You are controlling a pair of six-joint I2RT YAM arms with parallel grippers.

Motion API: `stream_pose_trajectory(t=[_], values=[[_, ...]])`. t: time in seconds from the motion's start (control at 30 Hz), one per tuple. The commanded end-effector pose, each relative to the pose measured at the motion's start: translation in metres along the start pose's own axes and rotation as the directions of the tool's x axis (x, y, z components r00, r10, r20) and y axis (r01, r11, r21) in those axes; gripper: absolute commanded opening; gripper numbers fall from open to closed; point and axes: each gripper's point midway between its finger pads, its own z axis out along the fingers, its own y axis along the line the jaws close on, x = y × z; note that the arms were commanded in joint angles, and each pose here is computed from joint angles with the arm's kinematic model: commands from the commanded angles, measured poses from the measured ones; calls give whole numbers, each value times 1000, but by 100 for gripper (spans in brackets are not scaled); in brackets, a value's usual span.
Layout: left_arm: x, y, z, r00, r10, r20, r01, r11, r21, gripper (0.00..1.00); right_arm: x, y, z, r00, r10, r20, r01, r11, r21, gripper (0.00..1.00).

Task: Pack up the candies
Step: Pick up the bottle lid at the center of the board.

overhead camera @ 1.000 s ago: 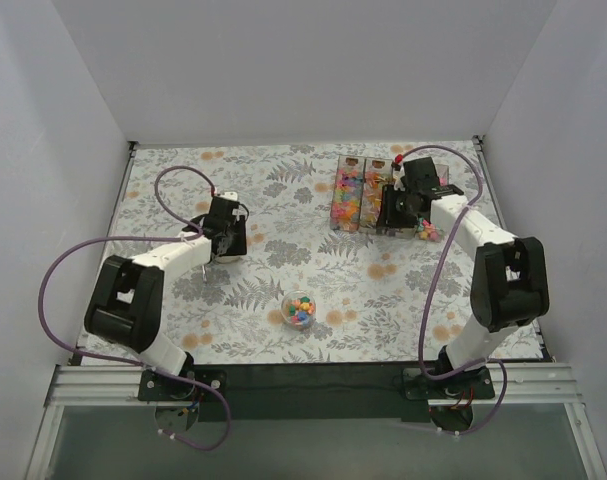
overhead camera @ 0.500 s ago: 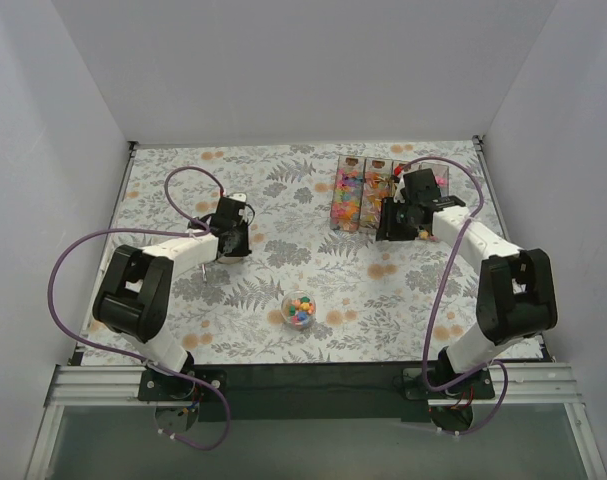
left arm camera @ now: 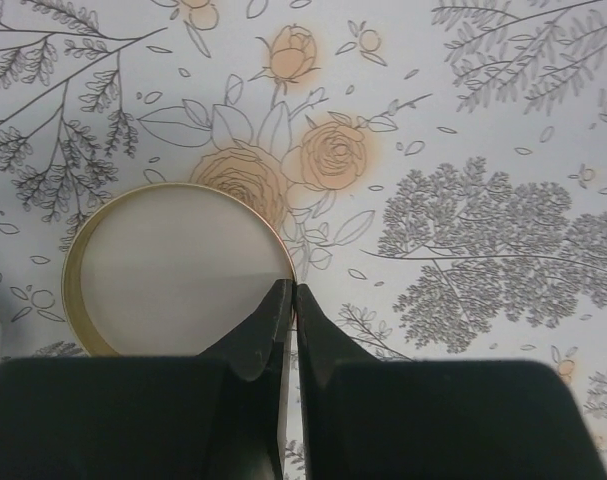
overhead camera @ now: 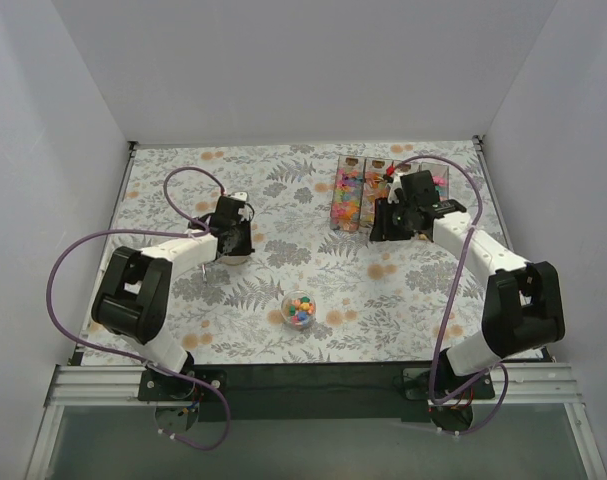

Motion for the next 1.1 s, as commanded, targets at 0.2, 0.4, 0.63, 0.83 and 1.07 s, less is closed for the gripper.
stream_pose_trajectory(t=[0.2, 0.4, 0.63, 0.83, 1.07], values=[[-68, -65, -60, 978, -165, 128, 121, 947, 297, 0, 6, 80, -7, 986, -145, 77, 162, 933, -320, 49], [-91, -93, -95, 955, -265, 130, 182, 877, 445, 0, -7, 127, -21, 953, -200, 229, 290, 826, -483, 52], [-106, -124, -129, 931, -355, 82, 235, 758, 609, 0, -20, 163, -37, 935, -143, 323, 324, 712, -622, 56], [-115, -141, -157, 903, -430, 14, 297, 647, 702, 0, -41, 177, -48, 899, -124, 421, 393, 657, -644, 69], [-127, -148, -176, 876, -481, -11, 329, 583, 743, 0, -65, 197, -56, 878, -140, 457, 449, 573, -686, 98]])
